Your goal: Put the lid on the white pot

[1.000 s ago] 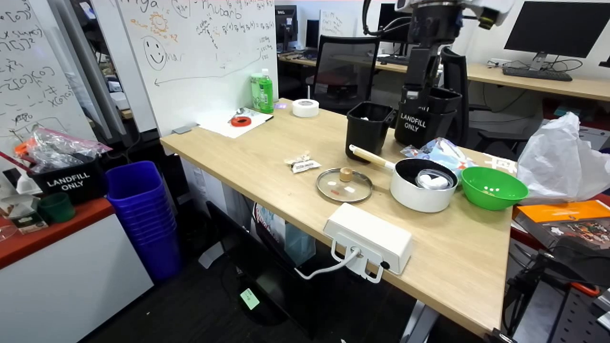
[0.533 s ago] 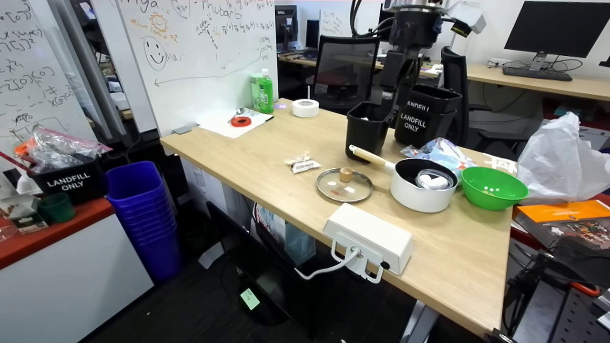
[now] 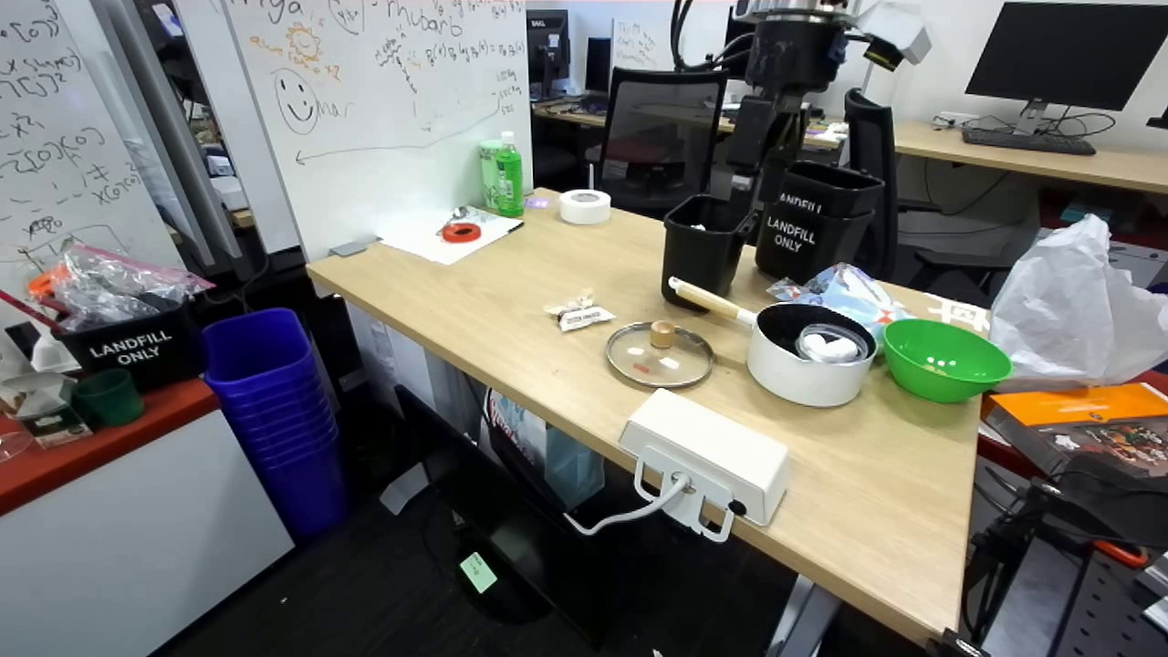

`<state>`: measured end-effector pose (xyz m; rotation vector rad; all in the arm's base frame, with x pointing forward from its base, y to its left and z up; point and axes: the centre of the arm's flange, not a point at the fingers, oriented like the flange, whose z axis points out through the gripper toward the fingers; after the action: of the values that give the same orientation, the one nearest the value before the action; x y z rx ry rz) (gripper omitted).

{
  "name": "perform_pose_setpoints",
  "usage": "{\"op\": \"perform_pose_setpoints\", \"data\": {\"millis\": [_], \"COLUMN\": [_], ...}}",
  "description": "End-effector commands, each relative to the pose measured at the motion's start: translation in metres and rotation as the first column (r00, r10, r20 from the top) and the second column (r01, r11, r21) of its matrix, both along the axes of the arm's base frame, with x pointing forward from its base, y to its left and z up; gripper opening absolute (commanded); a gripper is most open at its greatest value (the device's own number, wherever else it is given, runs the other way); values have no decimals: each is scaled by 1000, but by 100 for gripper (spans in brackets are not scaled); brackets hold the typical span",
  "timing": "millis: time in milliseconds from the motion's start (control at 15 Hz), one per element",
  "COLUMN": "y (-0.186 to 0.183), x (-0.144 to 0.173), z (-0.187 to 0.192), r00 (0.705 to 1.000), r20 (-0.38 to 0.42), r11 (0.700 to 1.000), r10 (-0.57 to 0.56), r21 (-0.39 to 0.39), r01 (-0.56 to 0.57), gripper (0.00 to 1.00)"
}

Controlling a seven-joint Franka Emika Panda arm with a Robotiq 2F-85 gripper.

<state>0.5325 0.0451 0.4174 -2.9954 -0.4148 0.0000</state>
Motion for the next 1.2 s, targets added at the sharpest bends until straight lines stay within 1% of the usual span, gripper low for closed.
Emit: {"op": "perform_pose_setpoints", "data": {"millis": [0,67,200,333,467,533,667,733,800,1133], "y": [1,2,7,15,21,25,30,24,26,25], "x": [10,18,31,45,58,61,66,57,59,59], "z": [-4,-7,-16,-27,-41,-51,-71,-64,-72,-64], "r00": [995,985,956,913,859,827,755,807,799,801], "r20": [-22,-27,-50,-65,-49,-55,-25,-48,-50,-41], "r11": [995,986,957,916,860,828,755,809,801,802], "r10": [-94,-168,-290,-402,-510,-560,-655,-588,-599,-598], "r21": [-24,-25,-28,-25,-39,-53,-40,-39,-43,-35], "r01": [94,167,289,401,508,558,654,587,597,597], "gripper": [100,100,100,100,100,100,100,100,100,100]}}
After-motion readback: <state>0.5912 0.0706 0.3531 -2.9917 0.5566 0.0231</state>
